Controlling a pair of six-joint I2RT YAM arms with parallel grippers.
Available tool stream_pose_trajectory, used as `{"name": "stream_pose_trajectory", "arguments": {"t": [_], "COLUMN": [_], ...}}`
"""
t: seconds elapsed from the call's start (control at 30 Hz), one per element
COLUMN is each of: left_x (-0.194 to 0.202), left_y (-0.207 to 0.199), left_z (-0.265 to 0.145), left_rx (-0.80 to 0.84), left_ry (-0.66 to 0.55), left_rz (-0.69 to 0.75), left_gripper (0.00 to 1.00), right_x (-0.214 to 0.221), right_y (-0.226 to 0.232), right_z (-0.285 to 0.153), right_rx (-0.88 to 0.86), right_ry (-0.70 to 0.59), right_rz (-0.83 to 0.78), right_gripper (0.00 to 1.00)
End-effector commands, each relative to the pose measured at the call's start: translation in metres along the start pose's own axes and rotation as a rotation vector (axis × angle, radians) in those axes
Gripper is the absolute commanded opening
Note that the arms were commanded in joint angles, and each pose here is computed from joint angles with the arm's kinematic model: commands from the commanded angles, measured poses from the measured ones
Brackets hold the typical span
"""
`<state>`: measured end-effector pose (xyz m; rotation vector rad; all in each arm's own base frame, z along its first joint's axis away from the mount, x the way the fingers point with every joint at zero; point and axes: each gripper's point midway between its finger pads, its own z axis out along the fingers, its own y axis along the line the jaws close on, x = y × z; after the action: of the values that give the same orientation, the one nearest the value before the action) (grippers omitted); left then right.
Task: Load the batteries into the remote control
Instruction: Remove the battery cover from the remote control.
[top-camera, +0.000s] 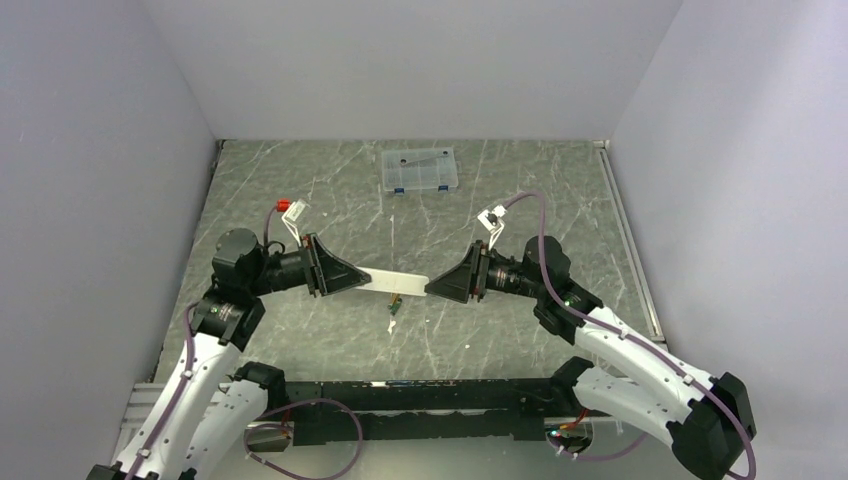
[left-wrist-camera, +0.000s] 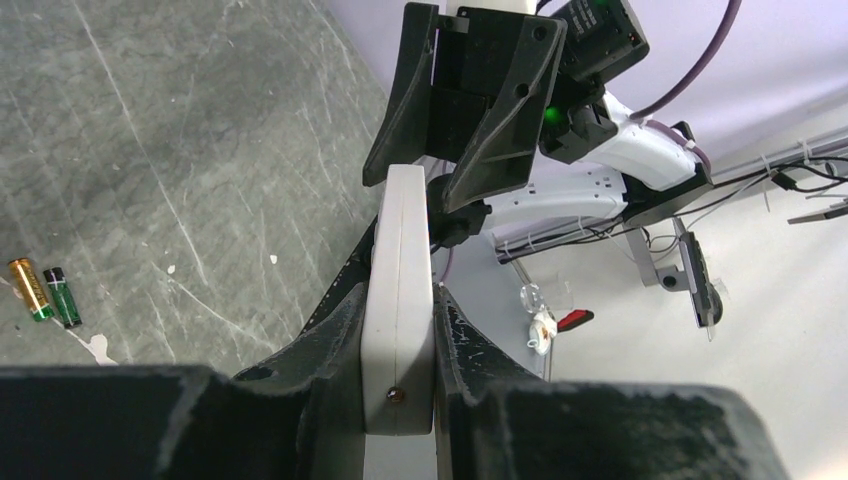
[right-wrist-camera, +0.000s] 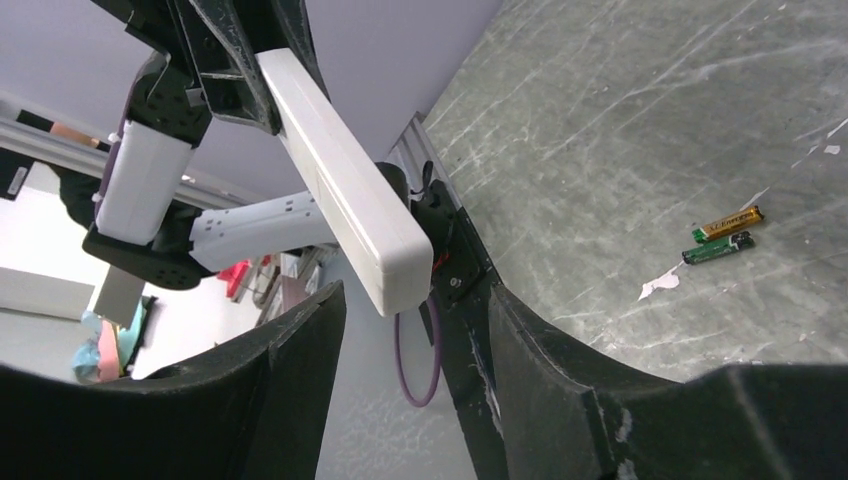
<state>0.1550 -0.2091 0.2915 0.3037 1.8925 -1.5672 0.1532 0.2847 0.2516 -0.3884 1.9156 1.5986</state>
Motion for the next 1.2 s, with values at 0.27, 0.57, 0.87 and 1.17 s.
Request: {"name": "stream_pose_trajectory", "arguments": {"t": [0.27, 0.57, 0.87, 1.17], "left_x": [-0.014, -0.014, -0.014, -0.013], "left_y": [-0.013, -0.015, -0.016, -0.015], "left_z": [-0.003, -0.003, -0.003, -0.002], "left_rx": [-0.006, -0.002, 0.005, 0.017], "left_ry": [-0.057, -0.053, -0.054, -0.054], "left_rz": [0.032, 0.031, 0.027, 0.019], "left_gripper": [0.00, 0.00, 0.00, 0.00], "right_x": [-0.017, -0.018, -0.020, -0.021], "right_y": [0.022, 0.021, 0.025, 0.029], "right_z": [0.011, 0.015, 0.018, 0.020], "right_rx": [-0.080, -0.064, -0.076, -0.090], "right_ry": [-0.084, -0.092, -0.104, -0.117], "right_rz": [0.010, 0.006, 0.011, 0.010], "right_gripper": [0.52, 0.49, 0.43, 0.33]}}
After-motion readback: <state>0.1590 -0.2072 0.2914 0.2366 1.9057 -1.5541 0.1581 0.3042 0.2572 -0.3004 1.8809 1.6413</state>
